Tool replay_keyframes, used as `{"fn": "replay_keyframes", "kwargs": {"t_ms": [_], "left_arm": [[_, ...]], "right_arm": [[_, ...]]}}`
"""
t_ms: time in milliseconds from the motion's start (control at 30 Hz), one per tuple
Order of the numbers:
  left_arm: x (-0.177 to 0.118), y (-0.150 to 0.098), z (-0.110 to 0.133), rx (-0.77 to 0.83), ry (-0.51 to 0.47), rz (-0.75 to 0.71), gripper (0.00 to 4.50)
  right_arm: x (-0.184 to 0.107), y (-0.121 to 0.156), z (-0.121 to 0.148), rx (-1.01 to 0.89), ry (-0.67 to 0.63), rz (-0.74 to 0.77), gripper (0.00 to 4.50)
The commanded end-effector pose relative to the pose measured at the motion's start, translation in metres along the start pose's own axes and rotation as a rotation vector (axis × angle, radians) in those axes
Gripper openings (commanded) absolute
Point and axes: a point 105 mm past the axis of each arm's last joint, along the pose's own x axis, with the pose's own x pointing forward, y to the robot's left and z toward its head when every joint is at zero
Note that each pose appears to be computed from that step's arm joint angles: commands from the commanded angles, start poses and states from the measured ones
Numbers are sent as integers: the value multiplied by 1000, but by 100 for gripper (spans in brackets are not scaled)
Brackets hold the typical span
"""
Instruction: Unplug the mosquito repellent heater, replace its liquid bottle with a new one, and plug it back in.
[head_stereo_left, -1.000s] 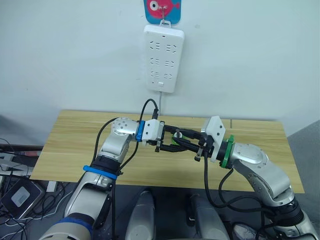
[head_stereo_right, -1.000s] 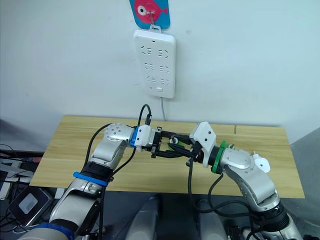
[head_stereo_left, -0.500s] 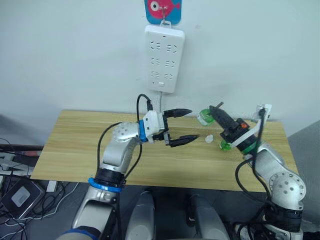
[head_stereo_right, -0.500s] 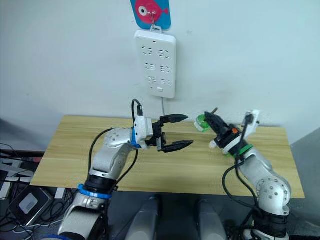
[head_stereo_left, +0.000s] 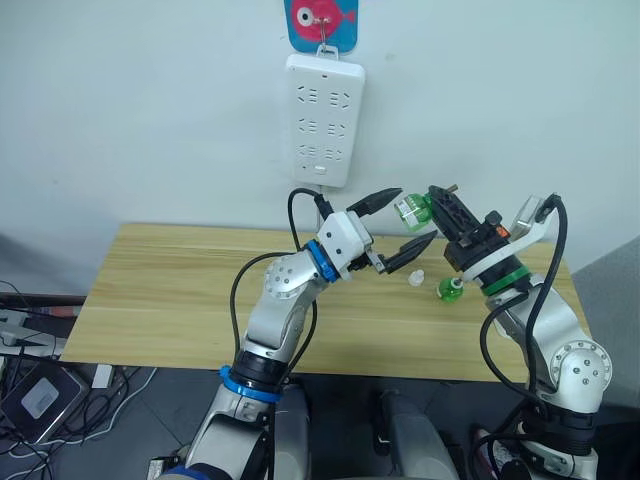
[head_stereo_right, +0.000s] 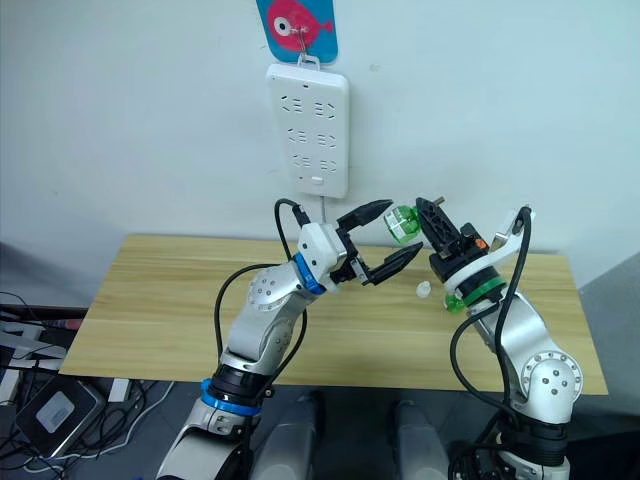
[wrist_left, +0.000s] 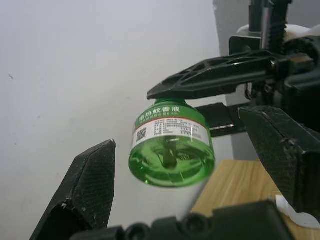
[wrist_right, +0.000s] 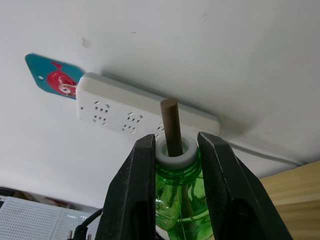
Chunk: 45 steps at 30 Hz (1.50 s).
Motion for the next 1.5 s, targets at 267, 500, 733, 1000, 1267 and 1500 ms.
{"fn": "replay_keyframes", "kwargs": {"t_ms": [267,500,733,1000,1267,1500], "left_arm": [[7,1,8,33,-44,3,450],[10,-1,8,32,-55,-2,271],[9,-2,9,41,-61,-3,231],[9,-2,7,39,-52,-4,231],[8,2,7,30,-51,8,231],[8,8,7,1,-54,3,231]], "right_arm": [[-1,26,1,-2,-4,84,86],[0,29,1,1,-2,91,86],[0,30,-1,-1,8,89,86],[5,31,-6,-39,46,86,86],[-3,27,1,-59,54,66,359],[-24,18,13,-125,112,6,441]]}}
